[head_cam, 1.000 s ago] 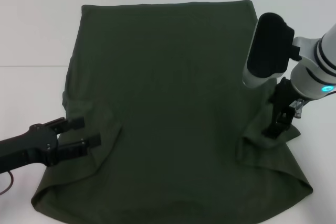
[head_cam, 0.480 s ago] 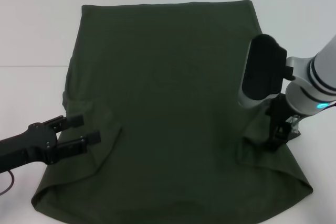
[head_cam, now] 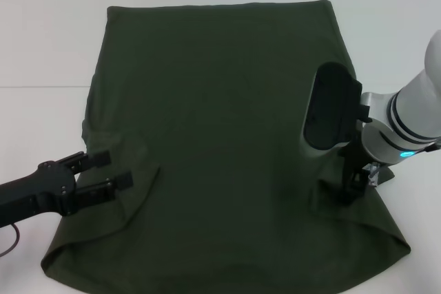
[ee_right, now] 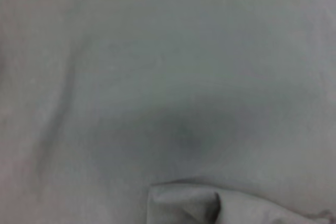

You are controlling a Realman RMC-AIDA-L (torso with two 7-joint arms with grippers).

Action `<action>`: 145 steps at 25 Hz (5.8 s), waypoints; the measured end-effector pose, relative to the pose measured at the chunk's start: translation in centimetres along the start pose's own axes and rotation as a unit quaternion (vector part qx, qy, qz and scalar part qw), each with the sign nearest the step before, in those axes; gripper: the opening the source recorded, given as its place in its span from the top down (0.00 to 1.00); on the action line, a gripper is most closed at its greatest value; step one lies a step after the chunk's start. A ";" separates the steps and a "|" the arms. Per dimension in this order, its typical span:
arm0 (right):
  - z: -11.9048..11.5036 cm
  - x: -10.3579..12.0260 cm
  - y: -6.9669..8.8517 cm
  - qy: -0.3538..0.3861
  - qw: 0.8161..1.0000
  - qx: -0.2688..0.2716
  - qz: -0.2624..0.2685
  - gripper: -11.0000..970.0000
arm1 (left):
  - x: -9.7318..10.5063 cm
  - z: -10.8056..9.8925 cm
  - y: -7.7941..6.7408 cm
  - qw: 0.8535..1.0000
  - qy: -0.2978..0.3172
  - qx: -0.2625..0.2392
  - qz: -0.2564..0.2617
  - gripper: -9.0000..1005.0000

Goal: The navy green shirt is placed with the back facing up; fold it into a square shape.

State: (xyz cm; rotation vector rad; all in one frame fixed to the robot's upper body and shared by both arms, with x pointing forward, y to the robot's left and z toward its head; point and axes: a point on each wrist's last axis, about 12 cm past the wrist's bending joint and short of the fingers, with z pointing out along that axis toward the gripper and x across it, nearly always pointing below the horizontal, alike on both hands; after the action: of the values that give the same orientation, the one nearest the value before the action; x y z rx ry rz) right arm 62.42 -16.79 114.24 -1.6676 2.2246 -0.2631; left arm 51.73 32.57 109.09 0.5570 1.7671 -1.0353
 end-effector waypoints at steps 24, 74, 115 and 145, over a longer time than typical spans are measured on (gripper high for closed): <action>2.0 0.4 1.0 -0.014 0.999 0.047 -0.004 0.09 | 0.2 -0.2 0.0 1.000 0.001 -0.003 -0.007 0.13; 2.3 -0.3 1.4 -0.014 0.997 0.067 -0.038 0.91 | 0.4 -0.4 -0.1 1.000 0.000 -0.006 -0.010 0.13; 0.4 -2.9 0.6 -0.010 0.989 0.076 -0.123 0.71 | 0.5 -1.1 -0.1 1.000 -0.011 -0.009 -0.024 0.13; 2.0 0.0 0.9 0.005 0.994 0.064 -0.085 0.28 | 0.7 -0.9 -0.4 0.999 -0.014 -0.001 -0.031 0.13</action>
State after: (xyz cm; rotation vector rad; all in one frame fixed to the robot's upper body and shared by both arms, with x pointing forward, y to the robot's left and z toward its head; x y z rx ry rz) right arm 62.38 -16.37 112.06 -1.7896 2.0280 -0.4491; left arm 50.62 33.05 108.75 0.4881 1.7706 -1.0797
